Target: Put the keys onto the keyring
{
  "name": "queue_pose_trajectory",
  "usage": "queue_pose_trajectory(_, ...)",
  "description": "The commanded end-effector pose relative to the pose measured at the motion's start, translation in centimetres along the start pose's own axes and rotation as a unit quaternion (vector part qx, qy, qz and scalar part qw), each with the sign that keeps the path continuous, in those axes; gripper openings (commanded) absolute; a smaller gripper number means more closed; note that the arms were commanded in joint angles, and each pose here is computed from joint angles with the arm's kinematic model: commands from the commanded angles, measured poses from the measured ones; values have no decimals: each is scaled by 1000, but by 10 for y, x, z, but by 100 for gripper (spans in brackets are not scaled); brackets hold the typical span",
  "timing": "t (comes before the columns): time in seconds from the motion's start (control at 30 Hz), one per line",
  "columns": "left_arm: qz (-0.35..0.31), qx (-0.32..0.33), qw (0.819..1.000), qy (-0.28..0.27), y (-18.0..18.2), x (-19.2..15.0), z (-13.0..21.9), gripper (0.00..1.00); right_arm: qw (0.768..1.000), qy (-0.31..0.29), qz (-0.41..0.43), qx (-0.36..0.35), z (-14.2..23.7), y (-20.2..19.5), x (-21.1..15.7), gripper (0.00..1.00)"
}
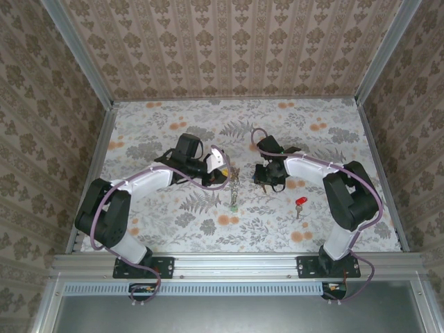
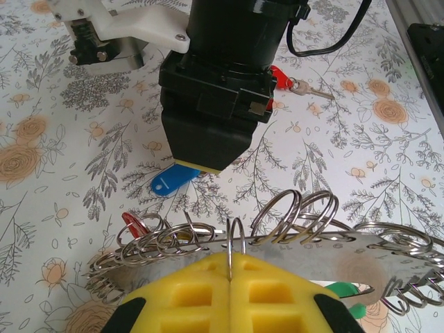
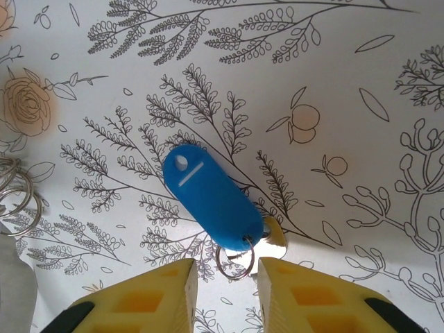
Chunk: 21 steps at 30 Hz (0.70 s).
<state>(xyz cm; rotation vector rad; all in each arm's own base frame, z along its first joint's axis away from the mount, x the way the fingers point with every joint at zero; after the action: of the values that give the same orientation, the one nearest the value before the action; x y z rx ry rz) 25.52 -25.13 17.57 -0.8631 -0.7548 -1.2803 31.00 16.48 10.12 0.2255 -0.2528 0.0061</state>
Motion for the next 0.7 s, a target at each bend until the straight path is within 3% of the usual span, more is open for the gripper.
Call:
queue_pose_trajectory(0.0,-25,1,1000,-18,-1,15,9,0,1000,7,-28,-1,2,0,-6,31)
queue_pose_trajectory(0.67,-26,1,999,-19,-2,14,10,0,998,12,-66,3,-12,1,-5,28)
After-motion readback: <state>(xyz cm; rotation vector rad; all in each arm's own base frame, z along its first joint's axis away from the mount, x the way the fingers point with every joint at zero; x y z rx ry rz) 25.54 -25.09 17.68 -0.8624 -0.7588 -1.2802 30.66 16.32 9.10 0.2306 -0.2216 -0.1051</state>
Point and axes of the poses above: each hand's point on the last joint's axis, 136 mm out from that joint toward the fingers, its own z axis back along the fingers, its own y axis along the line the jaws close on, x = y × z, the point moved 7 cm from there along z, back along the fingers, and after that the axes turned 5 degrees about z, right-handed, at the moved point
